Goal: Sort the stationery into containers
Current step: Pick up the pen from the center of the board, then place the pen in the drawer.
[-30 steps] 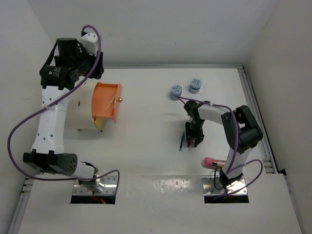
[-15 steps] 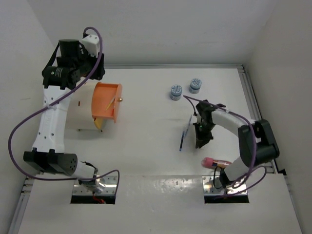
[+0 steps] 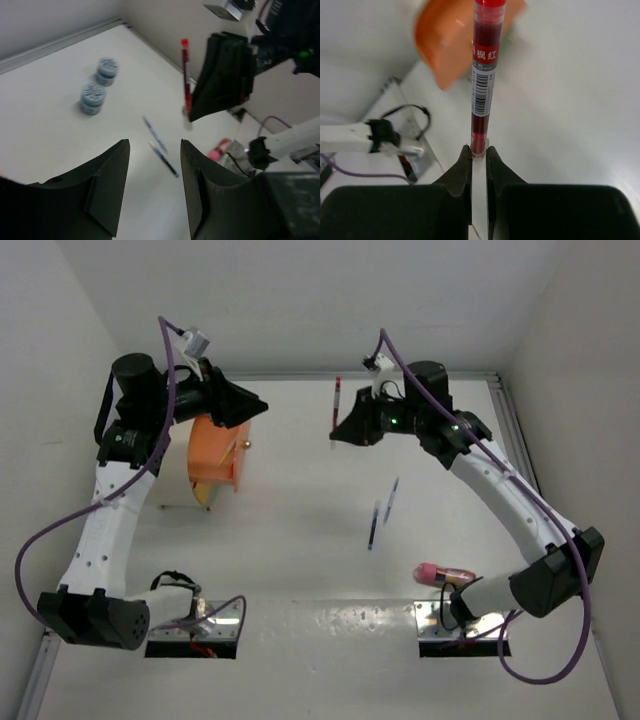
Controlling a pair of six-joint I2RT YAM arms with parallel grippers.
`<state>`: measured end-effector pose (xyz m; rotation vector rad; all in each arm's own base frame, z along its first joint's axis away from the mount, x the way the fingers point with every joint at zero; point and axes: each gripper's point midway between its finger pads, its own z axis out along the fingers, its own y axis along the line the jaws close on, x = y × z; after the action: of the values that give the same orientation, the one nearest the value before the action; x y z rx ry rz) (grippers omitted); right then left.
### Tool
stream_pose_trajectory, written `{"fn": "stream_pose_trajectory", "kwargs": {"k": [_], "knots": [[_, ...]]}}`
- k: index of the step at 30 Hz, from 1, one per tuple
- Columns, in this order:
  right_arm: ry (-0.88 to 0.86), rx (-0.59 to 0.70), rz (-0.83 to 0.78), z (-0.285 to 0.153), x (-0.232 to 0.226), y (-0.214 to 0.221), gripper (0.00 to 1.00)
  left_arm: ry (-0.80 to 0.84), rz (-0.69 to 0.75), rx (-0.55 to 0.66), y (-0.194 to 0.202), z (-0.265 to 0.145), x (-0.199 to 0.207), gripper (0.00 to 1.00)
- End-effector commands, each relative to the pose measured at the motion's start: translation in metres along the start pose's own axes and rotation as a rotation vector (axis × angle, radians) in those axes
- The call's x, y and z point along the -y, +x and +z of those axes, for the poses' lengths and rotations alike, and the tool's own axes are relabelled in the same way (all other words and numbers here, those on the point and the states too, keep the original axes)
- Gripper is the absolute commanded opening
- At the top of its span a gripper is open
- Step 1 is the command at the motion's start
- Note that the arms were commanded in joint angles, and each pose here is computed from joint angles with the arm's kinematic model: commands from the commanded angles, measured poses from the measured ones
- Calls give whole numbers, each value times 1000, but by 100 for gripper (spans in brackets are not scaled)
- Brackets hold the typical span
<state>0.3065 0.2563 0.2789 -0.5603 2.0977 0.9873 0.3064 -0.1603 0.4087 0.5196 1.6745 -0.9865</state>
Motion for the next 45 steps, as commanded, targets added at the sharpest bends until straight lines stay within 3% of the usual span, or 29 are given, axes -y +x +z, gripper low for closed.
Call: {"fn": "stream_pose_trajectory", "kwargs": {"k": [1,5,10,20,25,30,31,33,34,35,36,37,38,39,40,45], "knots": [[-290,217,-111,7,-79,-73,0,286,18,66,-22,3,64,51],[-456,271,-120,7,-139,-100,0,319,23,38,-13,14,74,45],[-538,239,-148,12,-173,-92,0,334,4,33,-15,19,80,37],[-551,182,-149,19,-175,-73,0,346,29,55,-24,17,84,30],[-549,157,-157,20,-175,-67,0,390,1,8,-19,20,85,24],[-535,139,-155,22,-171,-63,0,402,-28,-62,-19,21,78,8],[-533,135,-151,22,-171,-62,10,389,-34,-64,-19,20,73,5],[-515,119,-144,23,-166,-61,43,342,-14,-54,-26,16,61,0],[-508,119,-143,22,-164,-63,64,307,-58,-93,-19,16,52,0],[-492,102,-126,22,-159,-61,72,235,-44,-88,-23,14,37,0],[-467,101,-105,21,-150,-63,78,191,77,-66,-40,9,33,0],[-432,93,-80,19,-137,-63,83,43,33,-124,-27,7,4,0],[-412,91,-68,17,-129,-63,83,-34,130,-135,-30,4,-10,0],[-391,77,-50,17,-120,-58,83,-111,132,-165,-30,-5,-16,0],[-363,53,-23,17,-108,-53,83,-292,177,-193,-30,-12,-50,0],[-209,4,-8,7,-53,-27,83,-712,207,-384,11,-61,-124,0]]}}
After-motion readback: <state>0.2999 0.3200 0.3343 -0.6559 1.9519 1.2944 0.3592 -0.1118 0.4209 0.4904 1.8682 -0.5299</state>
